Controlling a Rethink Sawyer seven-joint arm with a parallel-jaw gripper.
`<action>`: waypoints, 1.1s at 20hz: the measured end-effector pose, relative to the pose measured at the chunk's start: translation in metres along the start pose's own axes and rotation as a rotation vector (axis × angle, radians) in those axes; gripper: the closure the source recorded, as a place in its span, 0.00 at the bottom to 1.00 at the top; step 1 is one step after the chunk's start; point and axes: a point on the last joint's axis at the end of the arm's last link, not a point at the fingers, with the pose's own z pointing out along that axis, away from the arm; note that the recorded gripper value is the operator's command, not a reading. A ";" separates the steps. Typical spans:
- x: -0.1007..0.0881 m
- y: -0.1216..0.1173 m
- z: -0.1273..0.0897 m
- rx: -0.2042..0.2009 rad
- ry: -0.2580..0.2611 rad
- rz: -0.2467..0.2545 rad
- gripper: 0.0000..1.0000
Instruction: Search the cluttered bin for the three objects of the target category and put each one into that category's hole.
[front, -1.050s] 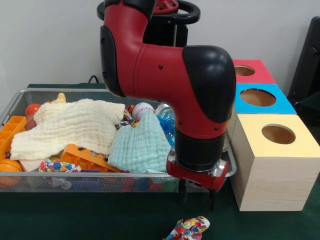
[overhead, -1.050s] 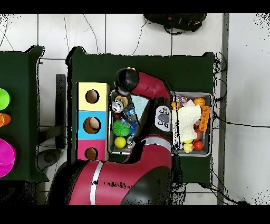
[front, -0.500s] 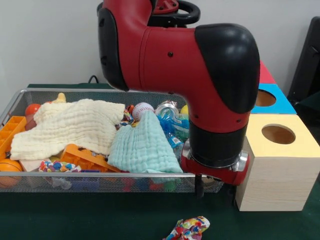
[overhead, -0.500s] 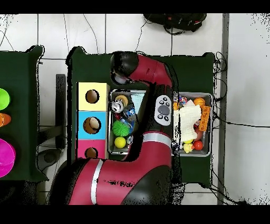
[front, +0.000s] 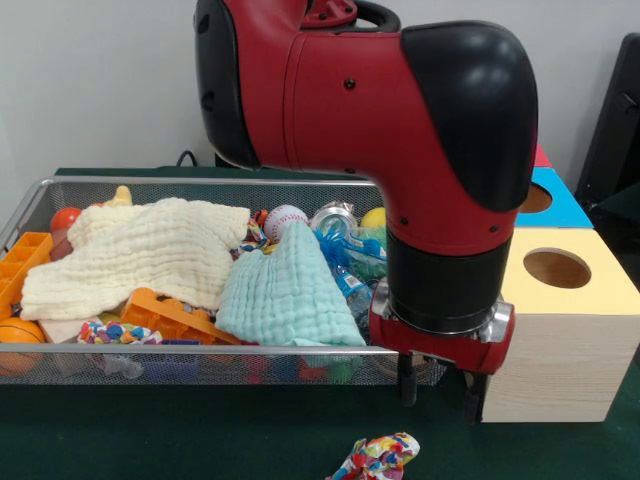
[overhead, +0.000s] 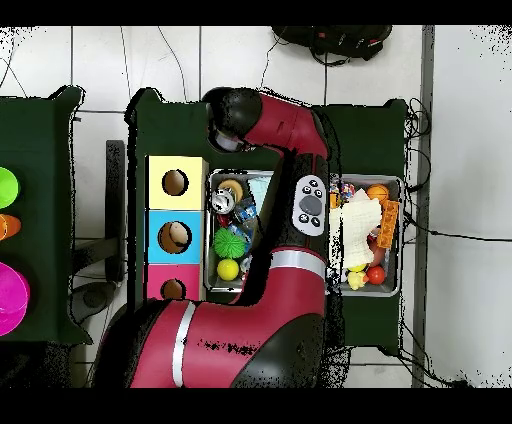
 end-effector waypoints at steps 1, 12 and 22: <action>0.000 0.000 0.000 0.000 -0.001 0.000 0.00; -0.005 -0.008 0.005 0.000 -0.011 0.009 0.00; -0.038 -0.044 0.013 -0.013 -0.158 0.057 0.00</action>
